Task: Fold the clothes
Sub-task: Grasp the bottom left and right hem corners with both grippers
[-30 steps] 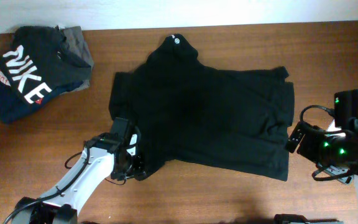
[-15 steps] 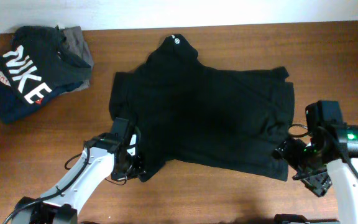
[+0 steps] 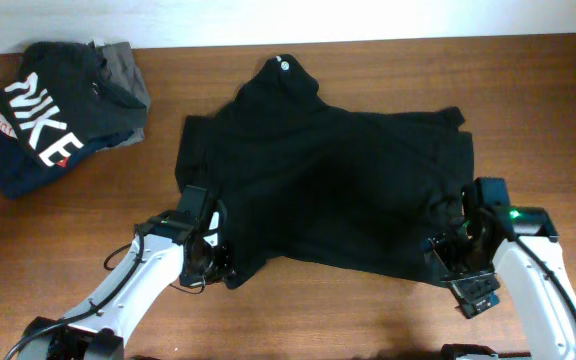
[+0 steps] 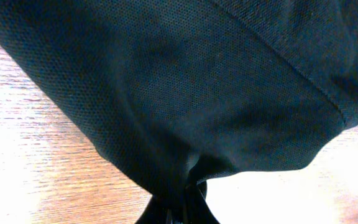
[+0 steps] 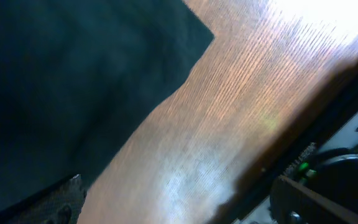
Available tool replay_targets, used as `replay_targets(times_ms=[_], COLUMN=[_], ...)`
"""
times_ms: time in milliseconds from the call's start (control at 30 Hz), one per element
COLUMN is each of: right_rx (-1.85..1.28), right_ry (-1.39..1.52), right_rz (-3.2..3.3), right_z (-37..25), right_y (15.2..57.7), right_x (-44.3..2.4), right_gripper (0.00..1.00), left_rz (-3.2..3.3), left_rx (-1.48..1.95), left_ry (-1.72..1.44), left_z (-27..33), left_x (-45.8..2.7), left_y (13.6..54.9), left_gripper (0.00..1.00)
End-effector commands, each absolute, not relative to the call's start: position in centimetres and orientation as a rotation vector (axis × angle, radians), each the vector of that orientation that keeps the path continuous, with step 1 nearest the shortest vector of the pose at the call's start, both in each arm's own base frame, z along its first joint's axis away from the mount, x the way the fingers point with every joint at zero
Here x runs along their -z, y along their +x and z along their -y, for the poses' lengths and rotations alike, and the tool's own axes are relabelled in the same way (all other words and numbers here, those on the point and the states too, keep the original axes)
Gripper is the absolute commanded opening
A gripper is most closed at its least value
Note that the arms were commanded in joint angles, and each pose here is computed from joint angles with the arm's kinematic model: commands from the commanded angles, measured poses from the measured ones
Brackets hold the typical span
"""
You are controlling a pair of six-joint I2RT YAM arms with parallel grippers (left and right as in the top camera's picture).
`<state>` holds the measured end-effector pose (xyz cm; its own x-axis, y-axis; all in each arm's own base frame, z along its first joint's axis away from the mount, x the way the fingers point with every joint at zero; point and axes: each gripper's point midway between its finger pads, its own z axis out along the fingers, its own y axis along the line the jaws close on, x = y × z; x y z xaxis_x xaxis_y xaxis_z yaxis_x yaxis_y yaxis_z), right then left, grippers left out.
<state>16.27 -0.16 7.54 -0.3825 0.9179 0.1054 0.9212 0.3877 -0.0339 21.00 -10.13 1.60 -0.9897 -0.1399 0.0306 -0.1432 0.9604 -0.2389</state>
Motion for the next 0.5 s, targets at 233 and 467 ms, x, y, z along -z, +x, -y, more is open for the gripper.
replay_targets(times_ms=[233, 467], right_rx=[-0.012, -0.101], right_ry=[-2.037, -2.164], right_rz=[2.420, 2.397], right_z=[2.0, 3.4], right_y=[17.2, 17.6], right_x=[-3.0, -3.0], right_gripper=[0.99, 1.00], left_rz=[3.095, 3.093], left_rx=[-0.393, -0.391], left_ry=[0.240, 0.241], left_z=[10.4, 10.4], left_x=[-1.9, -1.9], left_y=[21.4, 21.3], left_gripper=[0.01, 0.01])
